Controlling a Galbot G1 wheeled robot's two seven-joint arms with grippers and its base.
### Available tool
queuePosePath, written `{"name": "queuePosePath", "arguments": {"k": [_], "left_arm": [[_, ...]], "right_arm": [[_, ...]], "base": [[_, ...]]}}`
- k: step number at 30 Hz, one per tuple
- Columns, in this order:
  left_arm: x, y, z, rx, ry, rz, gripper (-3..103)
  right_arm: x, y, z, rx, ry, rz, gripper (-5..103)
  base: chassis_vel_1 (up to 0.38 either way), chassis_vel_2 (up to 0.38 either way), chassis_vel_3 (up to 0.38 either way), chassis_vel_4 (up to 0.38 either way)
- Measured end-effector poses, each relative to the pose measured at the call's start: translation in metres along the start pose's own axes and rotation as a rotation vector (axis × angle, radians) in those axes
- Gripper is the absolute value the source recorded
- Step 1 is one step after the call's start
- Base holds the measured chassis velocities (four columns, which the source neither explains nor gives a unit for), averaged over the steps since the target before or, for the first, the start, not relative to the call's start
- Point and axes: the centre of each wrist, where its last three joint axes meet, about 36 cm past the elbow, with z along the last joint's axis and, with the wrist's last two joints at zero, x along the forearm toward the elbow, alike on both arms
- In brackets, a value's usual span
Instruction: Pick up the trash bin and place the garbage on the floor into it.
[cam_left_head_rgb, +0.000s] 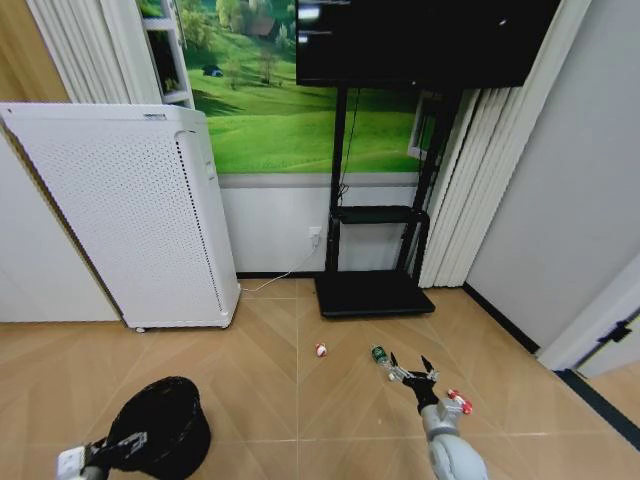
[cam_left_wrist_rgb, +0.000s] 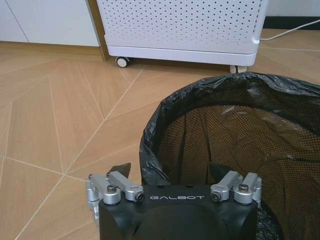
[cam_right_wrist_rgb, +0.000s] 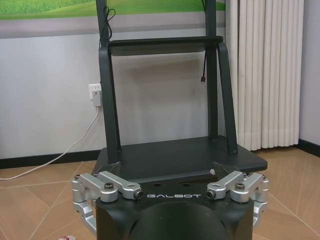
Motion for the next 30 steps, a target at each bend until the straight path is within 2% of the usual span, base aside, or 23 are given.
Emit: {"name": "queuePosePath", "arguments": {"k": [2,5,6,8,9,11,14,15,16,19,21,30], "left_arm": [[0.000,-0.001,0.000,0.001,-0.001,0.000,86],[0.001,-0.003,0.002,0.007,-0.007,-0.002,70],[0.001,-0.003,0.002,0.007,-0.007,-0.002,70],[0.003,-0.005,0.001,0.008,-0.010,-0.002,58],[0.003,-0.005,0.001,0.008,-0.010,-0.002,58],[0.004,-0.006,0.001,0.007,-0.011,-0.001,47],[0.004,-0.006,0.001,0.007,-0.013,0.000,43],[0.005,-0.007,0.000,0.006,-0.015,0.001,36],[0.006,-0.007,0.000,0.006,-0.016,0.001,25],[0.006,-0.007,-0.001,0.006,-0.018,0.001,25],[0.007,-0.008,-0.002,0.005,-0.025,0.005,11],[0.005,-0.010,-0.008,0.002,-0.065,0.012,10]], "right_arm": [[0.000,0.000,0.000,0.000,0.000,0.000,100],[0.000,-0.001,0.001,0.001,0.001,0.001,100],[0.000,-0.001,0.001,0.001,0.001,0.001,100],[0.001,-0.003,0.003,0.001,0.003,0.005,100],[0.001,-0.003,0.003,0.001,0.003,0.005,100],[0.001,-0.004,0.004,0.001,0.004,0.006,100],[0.001,-0.004,0.005,0.000,0.005,0.007,100],[0.000,-0.005,0.006,0.000,0.005,0.009,100],[0.000,-0.005,0.007,0.000,0.006,0.010,100],[0.000,-0.005,0.007,0.000,0.007,0.011,100],[0.001,-0.006,0.009,-0.001,0.008,0.012,100],[0.002,-0.004,0.014,-0.002,0.015,0.016,100]], "base": [[0.000,0.000,0.000,0.000],[0.000,0.000,0.000,0.000],[0.000,0.000,0.000,0.000],[0.000,0.000,0.000,0.000],[0.000,0.000,0.000,0.000],[0.000,0.000,0.000,0.000],[0.000,0.000,0.000,0.000],[0.000,0.000,0.000,0.000],[0.000,0.000,0.000,0.000],[0.000,0.000,0.000,0.000],[0.000,0.000,0.000,0.000],[0.000,0.000,0.000,0.000]]}}
